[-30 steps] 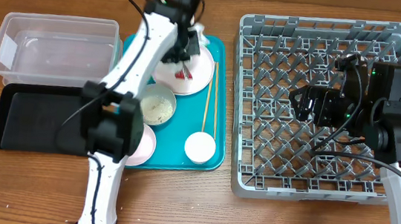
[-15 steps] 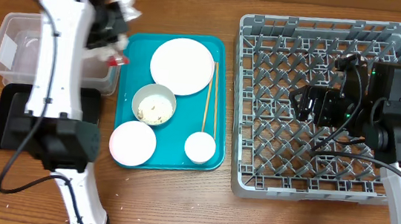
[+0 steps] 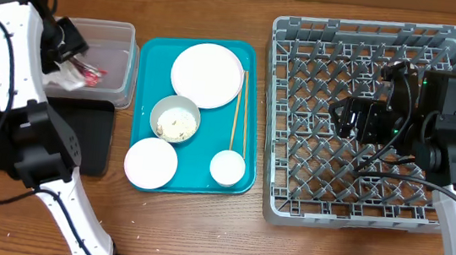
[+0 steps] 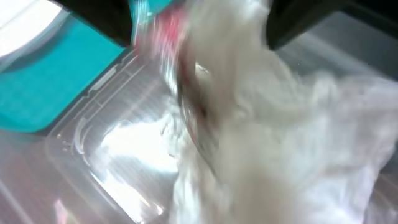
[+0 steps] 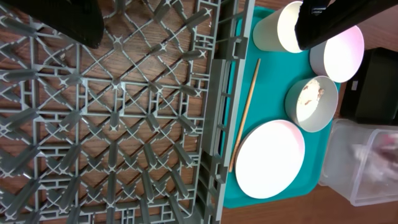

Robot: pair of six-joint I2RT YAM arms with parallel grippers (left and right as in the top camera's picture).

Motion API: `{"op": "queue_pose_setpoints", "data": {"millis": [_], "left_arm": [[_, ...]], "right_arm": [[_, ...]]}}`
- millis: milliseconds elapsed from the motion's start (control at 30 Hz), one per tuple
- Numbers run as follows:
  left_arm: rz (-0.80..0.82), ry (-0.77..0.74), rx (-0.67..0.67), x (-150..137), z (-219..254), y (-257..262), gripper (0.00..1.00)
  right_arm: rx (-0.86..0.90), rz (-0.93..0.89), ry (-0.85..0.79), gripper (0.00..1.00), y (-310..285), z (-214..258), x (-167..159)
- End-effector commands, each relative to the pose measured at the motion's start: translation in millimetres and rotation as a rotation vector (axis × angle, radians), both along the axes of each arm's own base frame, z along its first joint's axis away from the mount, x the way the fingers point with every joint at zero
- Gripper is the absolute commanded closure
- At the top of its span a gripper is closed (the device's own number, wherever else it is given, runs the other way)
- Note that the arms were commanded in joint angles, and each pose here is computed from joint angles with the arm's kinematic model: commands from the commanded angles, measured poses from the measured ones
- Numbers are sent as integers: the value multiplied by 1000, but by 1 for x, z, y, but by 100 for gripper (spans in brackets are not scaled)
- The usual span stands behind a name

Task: Sort waste into correct bins and load items into the dishwasher
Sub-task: 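Move the left gripper to the rice bowl and grasp its rim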

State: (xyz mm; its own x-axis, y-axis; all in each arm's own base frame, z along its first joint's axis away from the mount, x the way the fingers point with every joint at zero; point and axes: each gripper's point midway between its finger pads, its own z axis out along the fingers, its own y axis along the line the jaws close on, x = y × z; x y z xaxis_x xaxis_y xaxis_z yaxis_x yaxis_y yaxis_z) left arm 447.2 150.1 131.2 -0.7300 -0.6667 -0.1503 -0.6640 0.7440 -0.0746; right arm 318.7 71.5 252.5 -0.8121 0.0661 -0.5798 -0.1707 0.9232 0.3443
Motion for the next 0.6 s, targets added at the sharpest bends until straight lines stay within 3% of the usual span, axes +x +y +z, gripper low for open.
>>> {"op": "queue_pose_setpoints", "data": {"millis": [0,167,300,367,400,567], "left_arm": [[-40,0,-5,4,-5,-4,22],[-114,-56,-33,10,19,-12,15],[-187,-127,-92,7,68,-33,18],[-209,-128,-99,-8,97,-46,23],[-289,-196,-113,-6,116,-60,27],[-417,-389,-168,-32,194,-118,18]], "right_arm": [[2,3,-38,0,2,13,4],[3,4,-40,0,2,13,4],[3,4,-40,0,2,13,4],[3,4,-39,0,2,13,4],[3,4,-36,0,2,13,4],[2,4,-20,0,2,10,1]]}}
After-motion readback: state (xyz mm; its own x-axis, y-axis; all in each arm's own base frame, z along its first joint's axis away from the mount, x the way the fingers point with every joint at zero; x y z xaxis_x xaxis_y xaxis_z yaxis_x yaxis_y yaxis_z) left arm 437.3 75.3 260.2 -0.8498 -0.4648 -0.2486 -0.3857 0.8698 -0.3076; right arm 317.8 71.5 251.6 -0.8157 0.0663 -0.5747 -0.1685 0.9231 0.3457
